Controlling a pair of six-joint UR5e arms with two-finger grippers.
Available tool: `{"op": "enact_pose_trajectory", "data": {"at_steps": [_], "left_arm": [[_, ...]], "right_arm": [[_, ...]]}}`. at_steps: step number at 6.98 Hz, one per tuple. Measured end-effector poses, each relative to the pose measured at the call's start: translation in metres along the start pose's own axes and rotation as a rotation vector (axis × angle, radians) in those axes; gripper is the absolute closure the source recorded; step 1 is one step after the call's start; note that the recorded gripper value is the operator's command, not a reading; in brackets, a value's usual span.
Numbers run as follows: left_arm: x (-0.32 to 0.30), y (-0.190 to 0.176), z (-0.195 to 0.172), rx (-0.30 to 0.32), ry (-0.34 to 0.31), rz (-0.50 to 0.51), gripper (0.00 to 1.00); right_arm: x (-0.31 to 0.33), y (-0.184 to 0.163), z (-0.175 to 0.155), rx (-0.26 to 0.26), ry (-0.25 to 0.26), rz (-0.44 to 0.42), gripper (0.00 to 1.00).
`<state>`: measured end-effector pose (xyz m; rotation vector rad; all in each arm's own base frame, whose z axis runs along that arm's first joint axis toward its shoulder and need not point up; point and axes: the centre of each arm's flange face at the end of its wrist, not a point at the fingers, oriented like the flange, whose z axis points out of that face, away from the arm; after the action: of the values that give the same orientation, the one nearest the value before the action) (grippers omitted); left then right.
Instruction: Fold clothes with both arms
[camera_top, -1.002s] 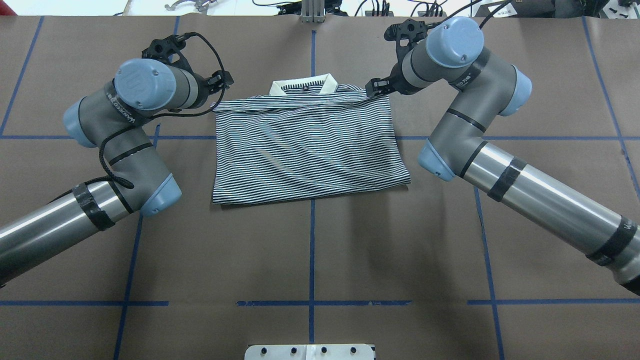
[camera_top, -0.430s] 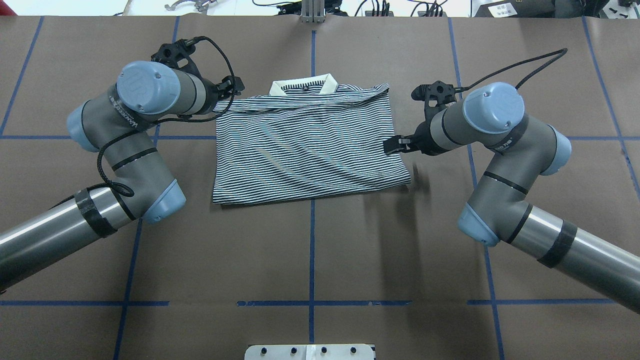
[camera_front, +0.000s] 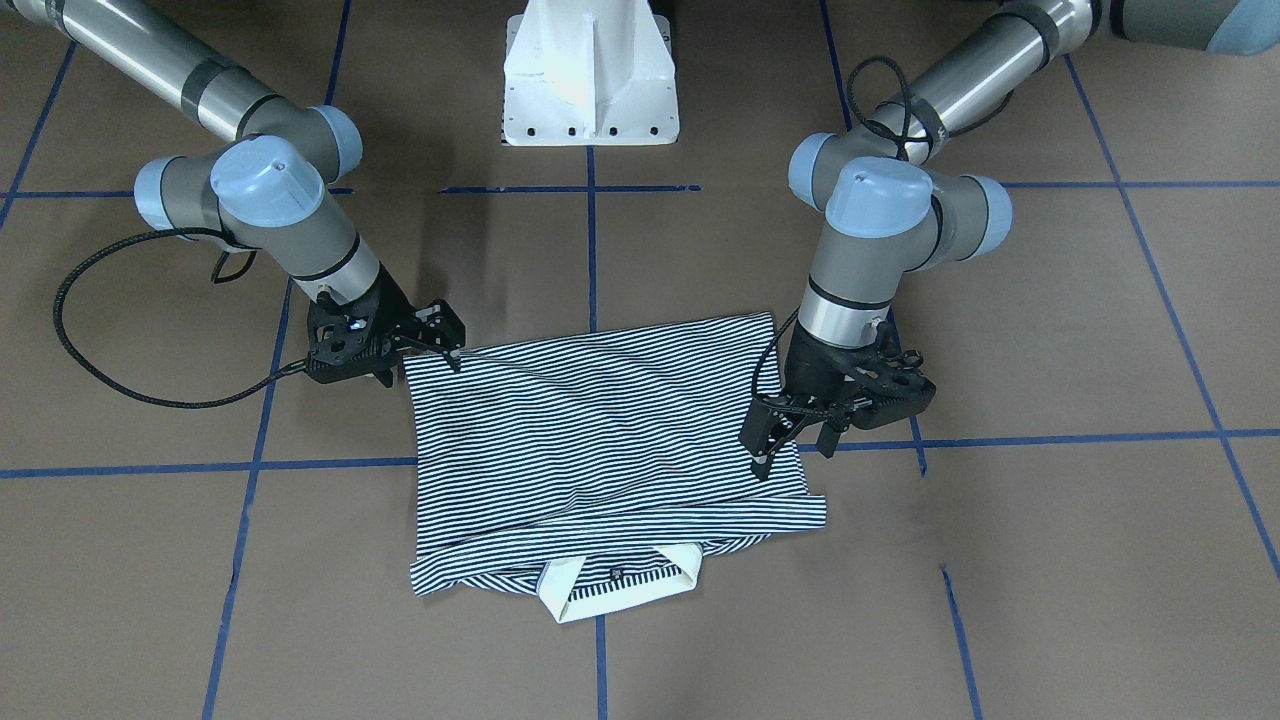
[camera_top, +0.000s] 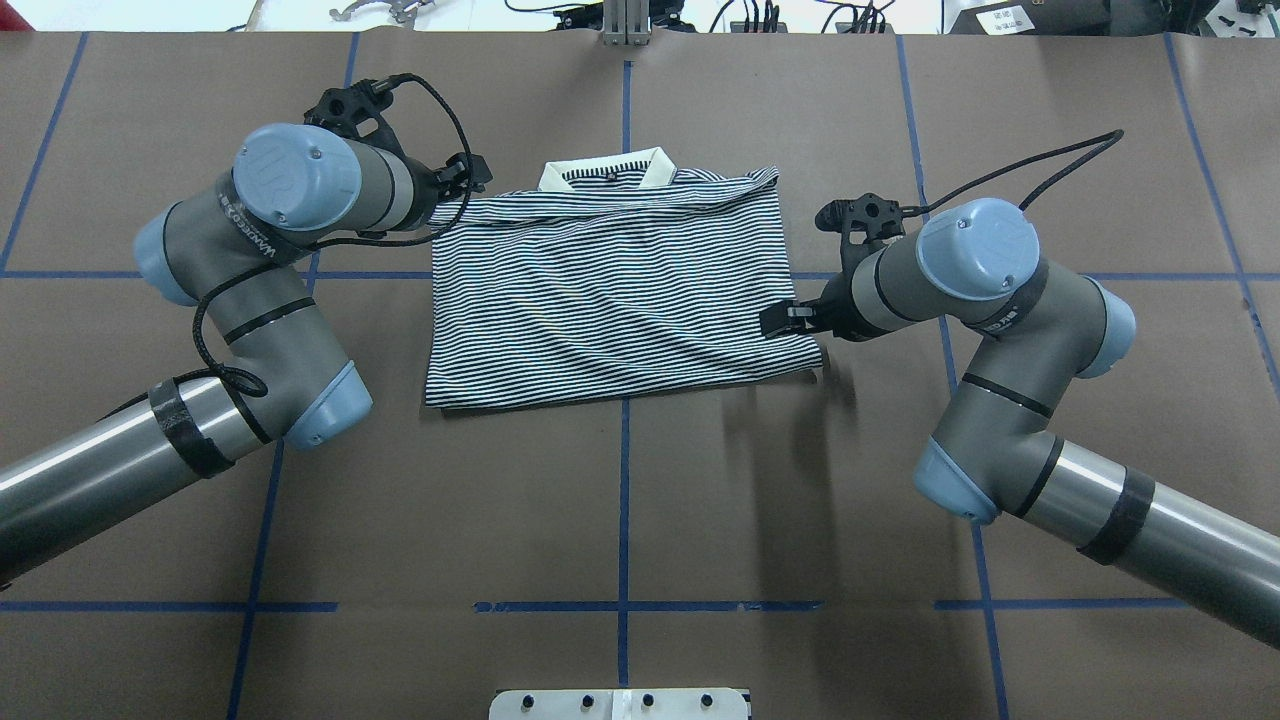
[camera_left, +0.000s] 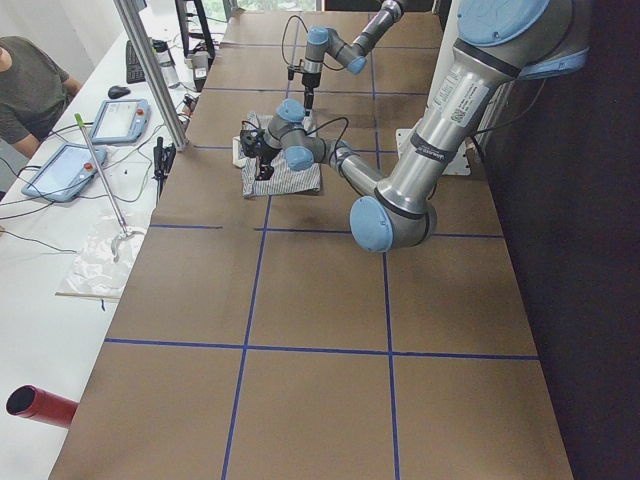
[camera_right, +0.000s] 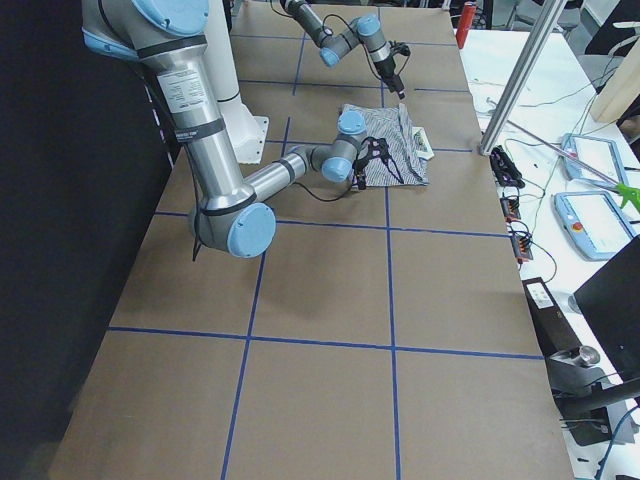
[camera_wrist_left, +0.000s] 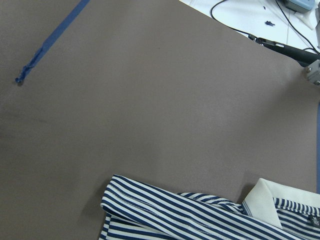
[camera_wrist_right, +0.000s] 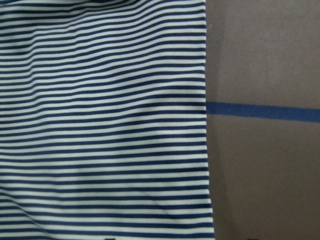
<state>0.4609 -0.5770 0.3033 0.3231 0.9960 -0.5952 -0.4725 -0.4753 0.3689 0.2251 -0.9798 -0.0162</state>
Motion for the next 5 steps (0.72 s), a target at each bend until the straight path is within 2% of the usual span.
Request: {"op": "enact_pose_trajectory", "data": {"at_steps": [1, 2, 5], "left_arm": [[-0.0004, 0.0003, 0.0001, 0.0, 0.0, 0.0, 0.01], [-0.0015, 0.0005, 0.0005, -0.001, -0.002, 0.0, 0.01], [-0.0029, 0.0019, 0.002, -0.002, -0.004, 0.001, 0.01]], "right_arm": [[-0.0003, 0.0015, 0.0014, -0.004, 0.002, -0.002, 0.97], [0.0015, 0.0026, 0.0023, -0.007, 0.006, -0.006, 1.0], [0.0073, 0.0037, -0.0006, -0.008, 0.02, -0.005, 1.0]]}}
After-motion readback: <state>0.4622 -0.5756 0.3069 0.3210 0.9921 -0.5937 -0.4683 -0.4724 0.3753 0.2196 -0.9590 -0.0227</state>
